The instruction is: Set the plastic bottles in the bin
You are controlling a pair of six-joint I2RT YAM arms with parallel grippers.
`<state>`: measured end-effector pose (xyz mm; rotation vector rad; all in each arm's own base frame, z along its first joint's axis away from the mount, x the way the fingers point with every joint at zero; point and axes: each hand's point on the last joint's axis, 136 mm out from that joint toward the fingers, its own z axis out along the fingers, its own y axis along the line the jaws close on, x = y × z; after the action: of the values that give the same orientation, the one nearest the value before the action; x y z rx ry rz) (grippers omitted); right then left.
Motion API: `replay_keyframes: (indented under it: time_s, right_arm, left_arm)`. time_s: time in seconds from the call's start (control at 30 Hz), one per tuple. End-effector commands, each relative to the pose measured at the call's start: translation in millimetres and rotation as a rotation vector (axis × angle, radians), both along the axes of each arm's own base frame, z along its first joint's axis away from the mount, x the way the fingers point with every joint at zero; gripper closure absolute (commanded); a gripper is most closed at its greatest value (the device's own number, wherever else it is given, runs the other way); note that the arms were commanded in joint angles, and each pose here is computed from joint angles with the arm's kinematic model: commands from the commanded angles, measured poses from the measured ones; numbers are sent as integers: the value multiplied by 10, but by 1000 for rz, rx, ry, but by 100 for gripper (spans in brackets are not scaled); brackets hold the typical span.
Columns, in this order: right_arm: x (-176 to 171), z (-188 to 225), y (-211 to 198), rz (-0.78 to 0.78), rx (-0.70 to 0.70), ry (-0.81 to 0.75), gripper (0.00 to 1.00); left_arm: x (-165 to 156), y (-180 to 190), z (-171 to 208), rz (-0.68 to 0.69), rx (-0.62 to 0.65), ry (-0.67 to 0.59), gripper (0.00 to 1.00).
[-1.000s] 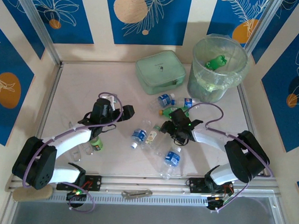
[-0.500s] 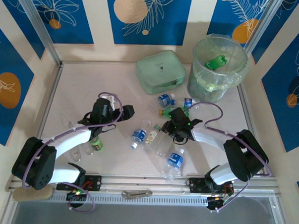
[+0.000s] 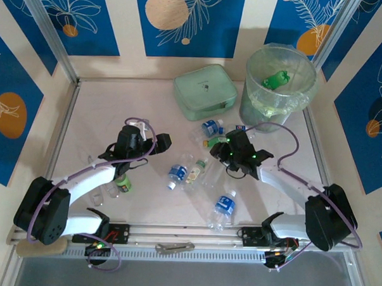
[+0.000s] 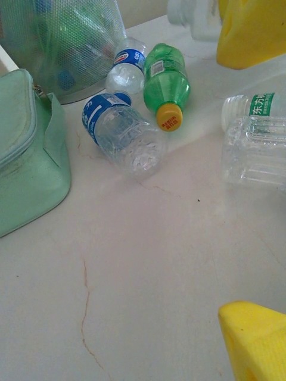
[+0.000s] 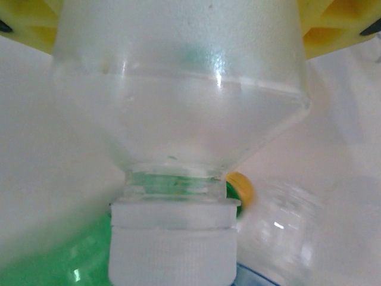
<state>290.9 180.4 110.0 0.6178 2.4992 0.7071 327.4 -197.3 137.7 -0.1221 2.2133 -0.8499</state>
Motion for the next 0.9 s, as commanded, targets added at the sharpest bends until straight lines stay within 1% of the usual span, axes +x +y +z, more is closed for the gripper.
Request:
replay_keyframes:
  time_s: [0.0, 0.17, 0.3, 0.4, 0.53, 0.67, 0.8, 0.87]
  right_arm:
    - [177, 408, 0, 44, 36, -109, 52]
    - [471, 961, -22, 103, 63, -260, 54]
    - [724, 1527, -39, 156, 66, -417, 55]
    - [891, 2013, -87, 203, 29, -528, 55]
    - [1115, 2491, -243, 238, -61, -594, 55]
    - [1326, 2930, -519, 196, -146, -683, 55]
    - [1495, 3308, -892, 112, -182, -750, 55]
    - [1565, 3428, -1097, 61, -197, -769, 54]
  left_arm:
    - [-35, -19, 47, -14, -2, -22, 1]
    - [-44, -24, 30, -18, -3, -18, 1]
    - [-41, -28, 32, -23, 3, -20, 1]
    - [-34, -41, 56, -34, 8, -25, 1]
    - [-29, -44, 57, -35, 10, -26, 1]
    - [-33, -73, 49, -51, 4, -26, 1]
    - [-50, -188, 76, -114, -23, -27, 1]
    - [-58, -250, 84, -144, -38, -26, 1]
